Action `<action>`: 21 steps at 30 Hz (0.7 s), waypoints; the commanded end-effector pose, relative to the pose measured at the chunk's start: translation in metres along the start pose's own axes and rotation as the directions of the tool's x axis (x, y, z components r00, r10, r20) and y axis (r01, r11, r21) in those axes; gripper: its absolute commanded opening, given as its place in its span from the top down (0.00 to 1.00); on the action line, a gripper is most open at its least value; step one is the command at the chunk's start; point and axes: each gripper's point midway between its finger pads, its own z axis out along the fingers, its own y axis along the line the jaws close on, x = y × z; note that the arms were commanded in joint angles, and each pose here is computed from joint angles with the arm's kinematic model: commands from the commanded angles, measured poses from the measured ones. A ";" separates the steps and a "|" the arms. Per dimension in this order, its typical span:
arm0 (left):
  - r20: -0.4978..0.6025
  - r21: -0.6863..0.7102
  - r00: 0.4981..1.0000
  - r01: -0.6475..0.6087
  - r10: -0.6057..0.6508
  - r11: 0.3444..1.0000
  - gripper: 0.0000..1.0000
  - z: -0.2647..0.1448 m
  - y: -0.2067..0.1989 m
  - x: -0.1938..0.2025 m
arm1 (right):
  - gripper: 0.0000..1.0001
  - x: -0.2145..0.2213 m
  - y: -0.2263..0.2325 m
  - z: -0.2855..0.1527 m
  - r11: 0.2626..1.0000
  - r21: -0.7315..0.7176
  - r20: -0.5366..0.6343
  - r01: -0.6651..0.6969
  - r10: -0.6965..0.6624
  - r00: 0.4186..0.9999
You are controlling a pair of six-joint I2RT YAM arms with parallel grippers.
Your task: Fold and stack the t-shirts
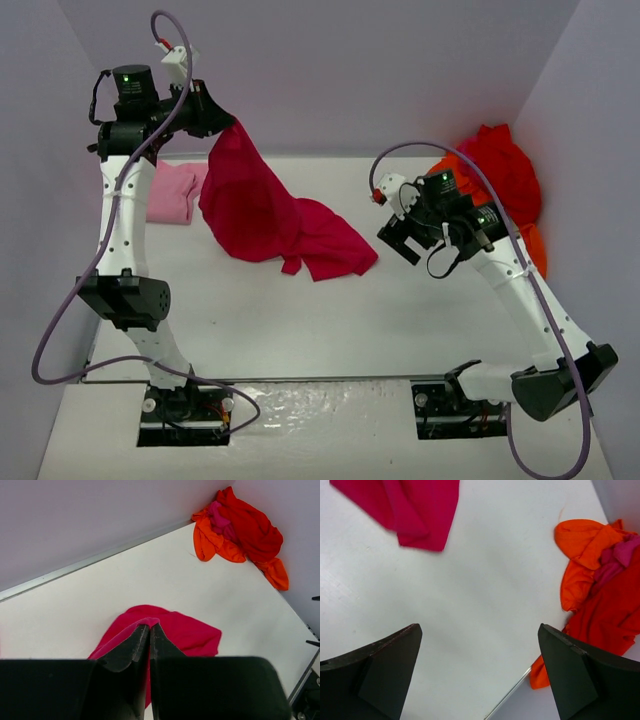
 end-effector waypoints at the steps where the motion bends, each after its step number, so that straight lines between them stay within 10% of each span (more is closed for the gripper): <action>1: 0.149 0.051 0.986 -0.081 0.073 0.995 1.00 -0.024 -0.033 -0.049 | 0.02 0.021 0.047 0.028 0.982 -0.189 -0.090 0.031 -0.048 0.995; 10: 0.155 0.044 0.987 -0.060 0.053 0.997 1.00 -0.025 -0.032 -0.048 | 0.12 0.008 0.136 0.101 0.923 -0.329 -0.188 0.201 -0.272 0.944; 21: 0.140 0.030 0.989 -0.059 0.054 0.998 1.00 -0.036 -0.021 -0.039 | 0.17 -0.050 0.119 0.155 0.925 -0.175 -0.148 0.337 -0.363 0.920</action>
